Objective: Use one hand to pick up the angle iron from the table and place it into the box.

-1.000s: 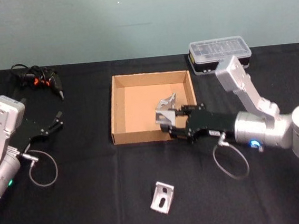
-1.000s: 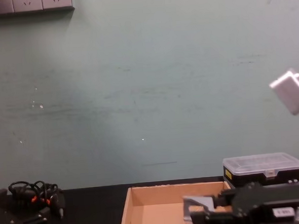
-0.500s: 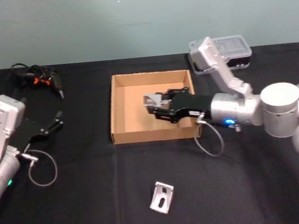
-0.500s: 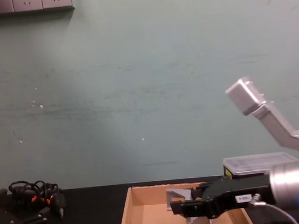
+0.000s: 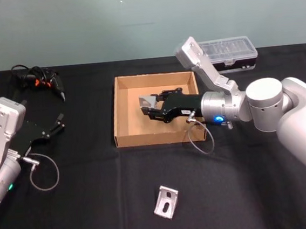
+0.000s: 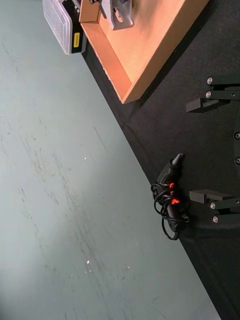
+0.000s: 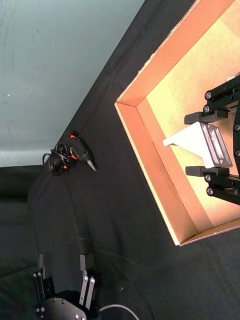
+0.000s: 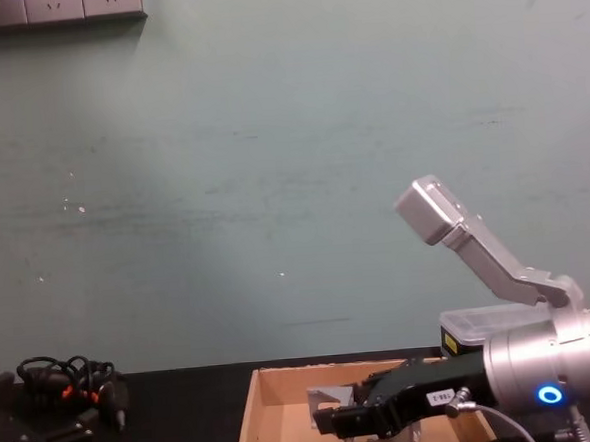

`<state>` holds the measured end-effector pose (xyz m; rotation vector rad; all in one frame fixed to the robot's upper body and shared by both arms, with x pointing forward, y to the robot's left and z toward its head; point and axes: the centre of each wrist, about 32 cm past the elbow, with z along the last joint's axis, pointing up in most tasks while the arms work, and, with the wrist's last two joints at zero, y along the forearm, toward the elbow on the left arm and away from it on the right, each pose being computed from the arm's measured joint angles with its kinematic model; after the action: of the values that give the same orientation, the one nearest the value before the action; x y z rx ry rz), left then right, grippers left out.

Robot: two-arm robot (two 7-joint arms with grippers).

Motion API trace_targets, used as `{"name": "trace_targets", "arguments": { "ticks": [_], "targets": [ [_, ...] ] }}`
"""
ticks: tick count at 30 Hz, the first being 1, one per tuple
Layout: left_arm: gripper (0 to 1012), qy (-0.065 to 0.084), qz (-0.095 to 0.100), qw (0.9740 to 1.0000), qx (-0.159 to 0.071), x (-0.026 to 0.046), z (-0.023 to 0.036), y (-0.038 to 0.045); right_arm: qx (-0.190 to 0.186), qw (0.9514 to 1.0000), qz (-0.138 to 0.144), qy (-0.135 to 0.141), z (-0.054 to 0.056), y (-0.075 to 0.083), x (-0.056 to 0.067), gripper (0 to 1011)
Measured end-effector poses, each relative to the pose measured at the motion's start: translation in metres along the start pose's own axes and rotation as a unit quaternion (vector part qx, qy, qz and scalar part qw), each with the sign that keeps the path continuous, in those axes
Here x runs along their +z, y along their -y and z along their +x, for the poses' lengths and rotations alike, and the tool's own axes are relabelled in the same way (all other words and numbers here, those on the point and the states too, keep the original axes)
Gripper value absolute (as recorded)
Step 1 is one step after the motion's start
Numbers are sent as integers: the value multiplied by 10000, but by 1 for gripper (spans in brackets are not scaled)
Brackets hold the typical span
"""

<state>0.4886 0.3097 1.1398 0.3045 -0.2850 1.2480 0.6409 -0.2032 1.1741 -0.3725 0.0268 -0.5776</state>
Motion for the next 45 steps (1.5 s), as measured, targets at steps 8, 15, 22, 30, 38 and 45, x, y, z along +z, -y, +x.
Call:
{"name": "trace_targets", "arguments": {
  "ticks": [8, 15, 22, 30, 38, 45],
  "targets": [
    [1011, 0, 0, 10000, 0, 0, 0, 0, 101, 9998, -153, 34, 0, -100, 36, 504],
    [1011, 0, 0, 10000, 0, 0, 0, 0, 110, 9995, -294, 8, -3, -134, 42, 504],
    [1011, 0, 0, 10000, 0, 0, 0, 0, 107, 9996, -277, 15, 1, -128, 46, 504],
    [1011, 0, 0, 10000, 0, 0, 0, 0, 107, 9996, -257, 12, 0, -124, 44, 679],
    [1011, 0, 0, 10000, 0, 0, 0, 0, 105, 9996, -249, 11, 1, -121, 43, 931],
    [1012, 0, 0, 10000, 0, 0, 0, 0, 85, 9999, -73, 92, -49, -36, 55, 1002]
  ]
}}
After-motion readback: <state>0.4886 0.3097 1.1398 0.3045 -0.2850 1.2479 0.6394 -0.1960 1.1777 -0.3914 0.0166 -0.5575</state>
